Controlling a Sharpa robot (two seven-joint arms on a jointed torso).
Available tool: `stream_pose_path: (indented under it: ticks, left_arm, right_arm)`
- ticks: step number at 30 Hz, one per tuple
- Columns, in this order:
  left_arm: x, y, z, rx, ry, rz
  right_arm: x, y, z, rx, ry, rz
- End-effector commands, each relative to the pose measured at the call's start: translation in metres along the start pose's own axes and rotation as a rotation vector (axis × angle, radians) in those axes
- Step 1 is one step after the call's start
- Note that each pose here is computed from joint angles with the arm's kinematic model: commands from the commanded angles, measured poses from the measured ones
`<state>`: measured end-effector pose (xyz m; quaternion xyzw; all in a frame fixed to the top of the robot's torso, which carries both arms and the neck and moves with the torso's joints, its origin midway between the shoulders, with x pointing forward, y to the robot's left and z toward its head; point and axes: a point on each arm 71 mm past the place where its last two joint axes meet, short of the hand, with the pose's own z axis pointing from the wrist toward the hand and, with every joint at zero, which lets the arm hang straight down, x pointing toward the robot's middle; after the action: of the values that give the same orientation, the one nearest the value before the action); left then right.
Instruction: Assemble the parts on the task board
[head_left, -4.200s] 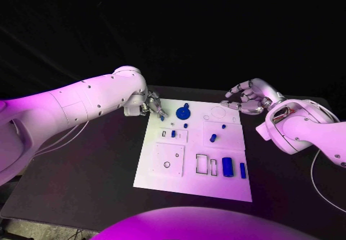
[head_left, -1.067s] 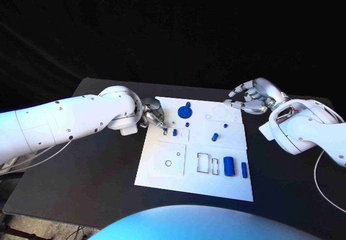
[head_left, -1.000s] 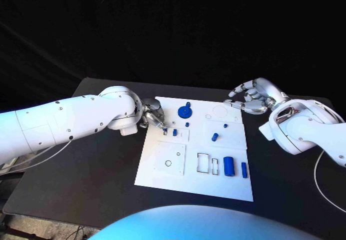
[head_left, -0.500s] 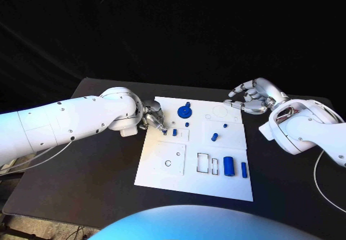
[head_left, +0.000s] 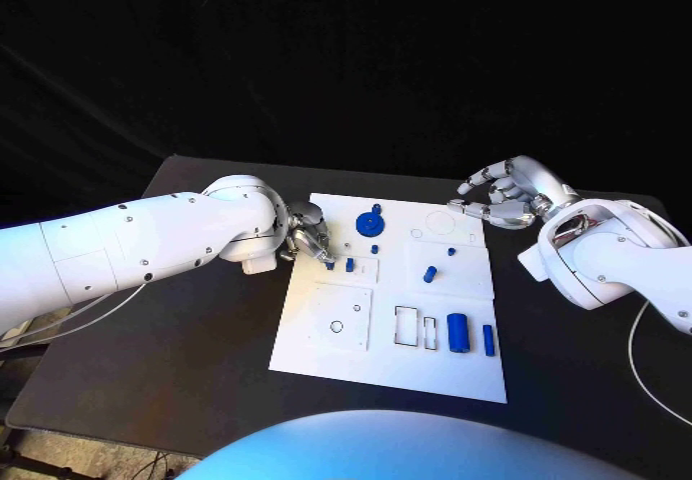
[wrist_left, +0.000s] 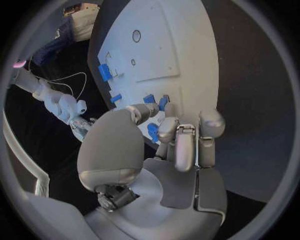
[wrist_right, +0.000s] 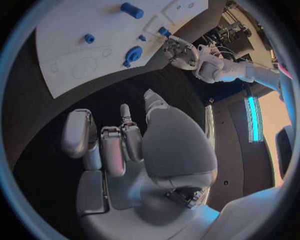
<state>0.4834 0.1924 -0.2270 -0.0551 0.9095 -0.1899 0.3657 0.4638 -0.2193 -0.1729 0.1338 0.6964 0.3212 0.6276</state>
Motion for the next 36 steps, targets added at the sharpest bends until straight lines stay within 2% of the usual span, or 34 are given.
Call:
stream_pose_path:
  ticks: [1,23,36]
  left_arm:
    - [0.0018,-0.0014,0.0005,-0.001,0.019,0.011]
    - [0.0027,0.0002,0.0008,-0.015,0.032,0.019]
    - [0.0039,-0.0043,0.0023,-0.007,0.036,0.022]
  right_arm:
    - [0.0006,0.0009,-0.0002,-0.011,0.004,-0.006]
    - [0.0006,0.0007,0.0000,-0.010,0.004,-0.006]
    - [0.0008,0.0010,0.0000,-0.011,0.004,-0.005]
